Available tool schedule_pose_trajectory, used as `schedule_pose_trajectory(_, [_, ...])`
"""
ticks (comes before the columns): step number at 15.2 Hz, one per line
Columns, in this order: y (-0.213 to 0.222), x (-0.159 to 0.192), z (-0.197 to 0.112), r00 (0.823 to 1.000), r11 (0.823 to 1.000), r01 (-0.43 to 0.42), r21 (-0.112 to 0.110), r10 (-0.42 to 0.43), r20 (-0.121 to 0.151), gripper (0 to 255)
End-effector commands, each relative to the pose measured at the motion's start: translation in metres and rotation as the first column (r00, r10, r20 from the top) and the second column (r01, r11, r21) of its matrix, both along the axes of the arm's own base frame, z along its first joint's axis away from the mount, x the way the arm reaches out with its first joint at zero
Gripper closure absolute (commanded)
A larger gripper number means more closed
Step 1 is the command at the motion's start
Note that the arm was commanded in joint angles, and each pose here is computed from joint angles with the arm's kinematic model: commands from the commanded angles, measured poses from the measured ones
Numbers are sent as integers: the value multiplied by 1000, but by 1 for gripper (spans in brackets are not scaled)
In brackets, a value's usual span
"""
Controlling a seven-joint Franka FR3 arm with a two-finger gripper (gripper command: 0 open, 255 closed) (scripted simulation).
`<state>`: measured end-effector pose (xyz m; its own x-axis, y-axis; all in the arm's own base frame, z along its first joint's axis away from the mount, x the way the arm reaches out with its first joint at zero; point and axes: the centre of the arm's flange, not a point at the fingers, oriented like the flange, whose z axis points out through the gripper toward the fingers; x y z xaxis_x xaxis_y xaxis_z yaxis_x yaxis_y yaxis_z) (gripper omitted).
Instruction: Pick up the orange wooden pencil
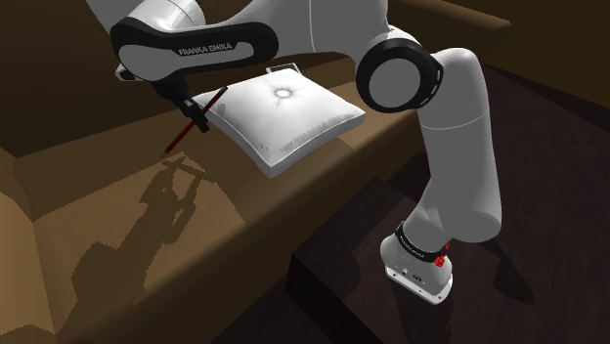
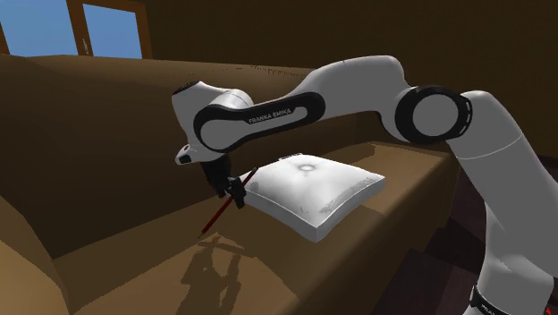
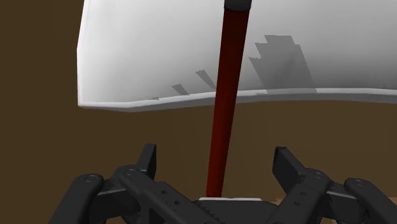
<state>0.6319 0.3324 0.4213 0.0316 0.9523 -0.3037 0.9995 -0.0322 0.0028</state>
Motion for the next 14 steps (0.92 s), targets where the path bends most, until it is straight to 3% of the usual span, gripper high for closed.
schedule_pose_trajectory(1, [2,0,-7,1000,1000,0,0,0,1,0])
schedule_pose_trajectory(2, [2,0,-7,1000,1000,0,0,0,1,0])
schedule_pose_trajectory(3, [1,0,-6,1000,1000,0,0,0,1,255])
schedule_pose_trajectory(14, [2,0,4,1000,1000,0,0,0,1,255])
